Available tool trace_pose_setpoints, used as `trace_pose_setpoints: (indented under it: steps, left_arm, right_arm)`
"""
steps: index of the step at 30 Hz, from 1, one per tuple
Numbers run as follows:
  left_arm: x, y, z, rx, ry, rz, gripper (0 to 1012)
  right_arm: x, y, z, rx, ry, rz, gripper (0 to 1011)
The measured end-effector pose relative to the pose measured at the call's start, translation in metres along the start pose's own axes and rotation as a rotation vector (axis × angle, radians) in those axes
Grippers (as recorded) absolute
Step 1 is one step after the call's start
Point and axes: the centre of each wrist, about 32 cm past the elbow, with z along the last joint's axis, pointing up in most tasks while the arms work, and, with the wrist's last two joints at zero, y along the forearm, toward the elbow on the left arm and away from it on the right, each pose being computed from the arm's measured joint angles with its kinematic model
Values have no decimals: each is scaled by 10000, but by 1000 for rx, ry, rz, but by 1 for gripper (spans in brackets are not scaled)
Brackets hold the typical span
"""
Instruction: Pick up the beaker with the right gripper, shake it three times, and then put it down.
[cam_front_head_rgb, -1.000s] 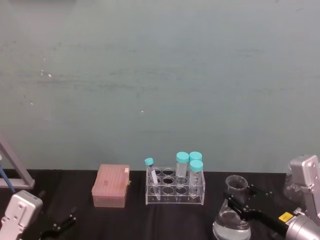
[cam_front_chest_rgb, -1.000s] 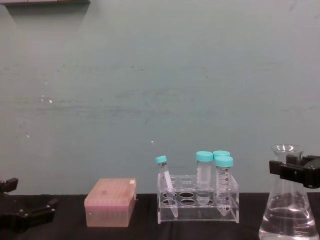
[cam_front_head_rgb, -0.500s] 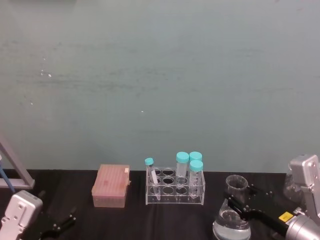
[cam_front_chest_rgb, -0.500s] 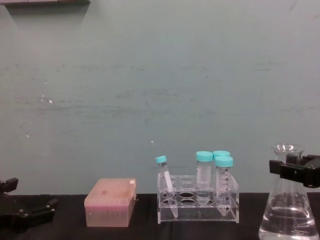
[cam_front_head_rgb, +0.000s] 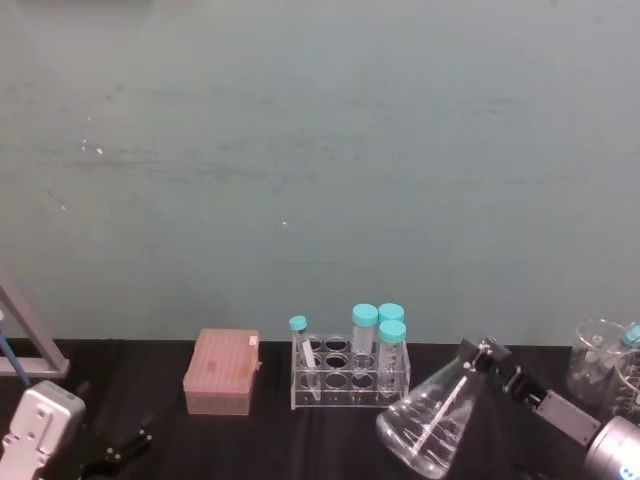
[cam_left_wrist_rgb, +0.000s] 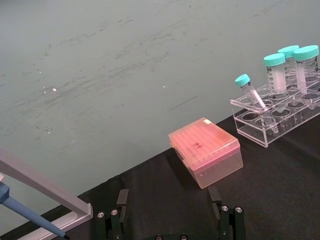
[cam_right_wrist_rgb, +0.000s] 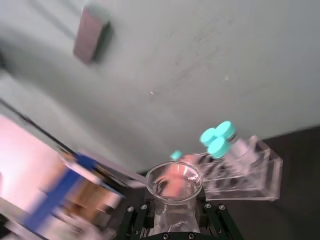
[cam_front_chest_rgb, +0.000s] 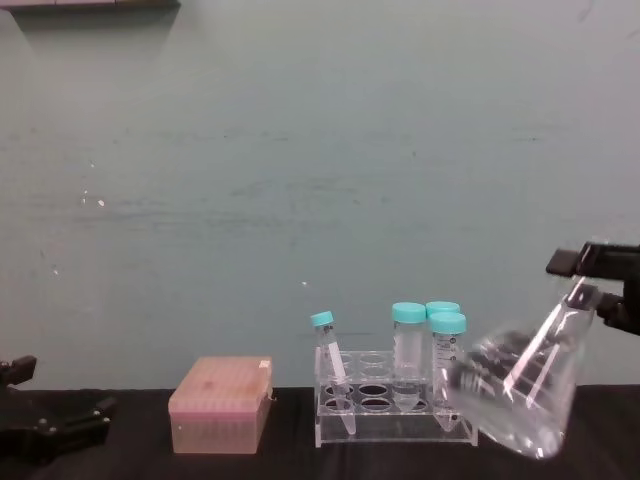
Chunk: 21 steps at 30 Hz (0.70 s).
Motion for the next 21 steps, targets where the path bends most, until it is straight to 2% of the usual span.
trace_pose_setpoints:
  steps: [3, 4, 7, 10, 12, 14, 15, 16, 17, 19, 20, 21]
  left_arm:
    - [0, 0, 0, 0, 0, 0, 1000]
    - [0, 0, 0, 0, 0, 0, 1000]
    - [0, 0, 0, 0, 0, 0, 1000]
    - [0, 0, 0, 0, 0, 0, 1000]
    - [0, 0, 0, 0, 0, 0, 1000]
    - [0, 0, 0, 0, 0, 0, 1000]
    - [0, 0, 0, 0, 0, 0, 1000]
    - [0, 0, 0, 0, 0, 0, 1000]
    - [0, 0, 0, 0, 0, 0, 1000]
    - [0, 0, 0, 0, 0, 0, 1000]
    - [0, 0, 0, 0, 0, 0, 1000]
    - [0, 0, 0, 0, 0, 0, 1000]
  right_arm:
    - [1, -6, -20, 18, 126, 12, 450]
    - [-1, -10, -31, 24, 185, 15, 450]
    - [0, -17, -48, 27, 252, 14, 450]
    - [-1, -17, -51, 28, 273, 8, 450]
    - [-1, -17, -47, 23, 264, 2, 450]
    - [-7, -16, -26, 7, 184, -13, 450]
    - [-11, -13, -1, -7, 92, -17, 450]
    - [-11, -13, -1, -7, 92, -17, 450]
    - [-16, -10, 22, -21, -10, -23, 450]
    - [-27, -4, 47, -35, -141, -26, 450]
    - [-37, -4, 79, -45, -290, -30, 450]
    - [-40, -4, 96, -53, -366, -32, 450]
